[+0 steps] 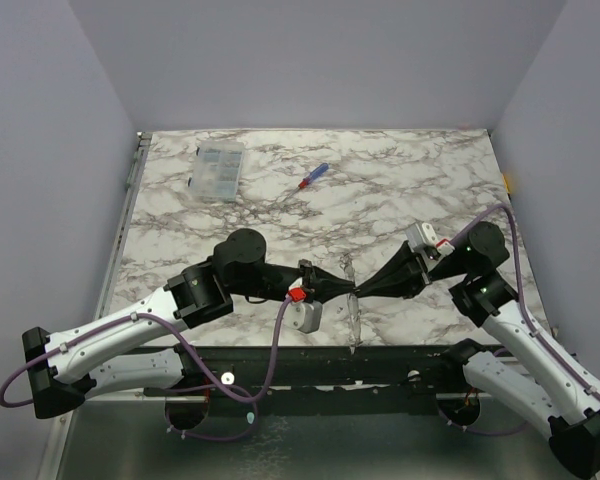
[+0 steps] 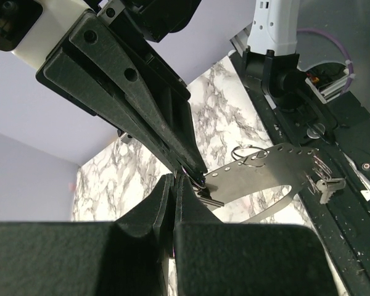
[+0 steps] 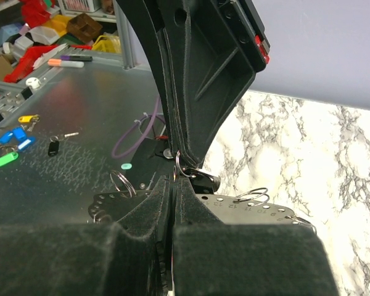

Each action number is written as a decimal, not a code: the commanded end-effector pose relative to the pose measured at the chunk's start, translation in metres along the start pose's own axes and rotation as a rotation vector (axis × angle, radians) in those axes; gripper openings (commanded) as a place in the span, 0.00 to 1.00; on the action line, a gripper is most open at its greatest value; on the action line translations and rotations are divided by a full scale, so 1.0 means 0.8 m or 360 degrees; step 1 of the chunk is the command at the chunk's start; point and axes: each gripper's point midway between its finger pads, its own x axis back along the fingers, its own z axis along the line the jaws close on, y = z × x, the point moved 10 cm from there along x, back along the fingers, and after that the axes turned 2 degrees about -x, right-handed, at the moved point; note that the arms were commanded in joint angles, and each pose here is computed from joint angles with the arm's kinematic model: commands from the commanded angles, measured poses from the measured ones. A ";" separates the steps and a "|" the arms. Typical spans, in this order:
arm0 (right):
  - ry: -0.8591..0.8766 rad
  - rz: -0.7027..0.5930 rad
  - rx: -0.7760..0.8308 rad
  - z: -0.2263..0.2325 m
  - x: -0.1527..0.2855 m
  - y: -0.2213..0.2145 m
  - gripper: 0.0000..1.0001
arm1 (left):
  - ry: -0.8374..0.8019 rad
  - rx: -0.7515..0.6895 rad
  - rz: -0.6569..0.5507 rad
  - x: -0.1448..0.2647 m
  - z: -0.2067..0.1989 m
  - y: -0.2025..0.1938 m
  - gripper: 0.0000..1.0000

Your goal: Put the keys on the keyring

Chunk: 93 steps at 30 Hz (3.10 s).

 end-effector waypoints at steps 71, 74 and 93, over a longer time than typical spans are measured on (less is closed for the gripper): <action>0.0033 0.0004 0.0018 -0.005 -0.002 0.013 0.01 | 0.0088 -0.0032 -0.0097 0.006 -0.016 -0.002 0.00; 0.0032 0.0005 0.0005 -0.007 -0.002 0.012 0.01 | 0.0107 -0.0036 -0.0088 0.007 -0.013 -0.001 0.00; 0.0019 0.0007 -0.0008 -0.008 -0.002 0.010 0.01 | 0.0095 -0.0041 -0.0133 0.009 -0.014 0.004 0.00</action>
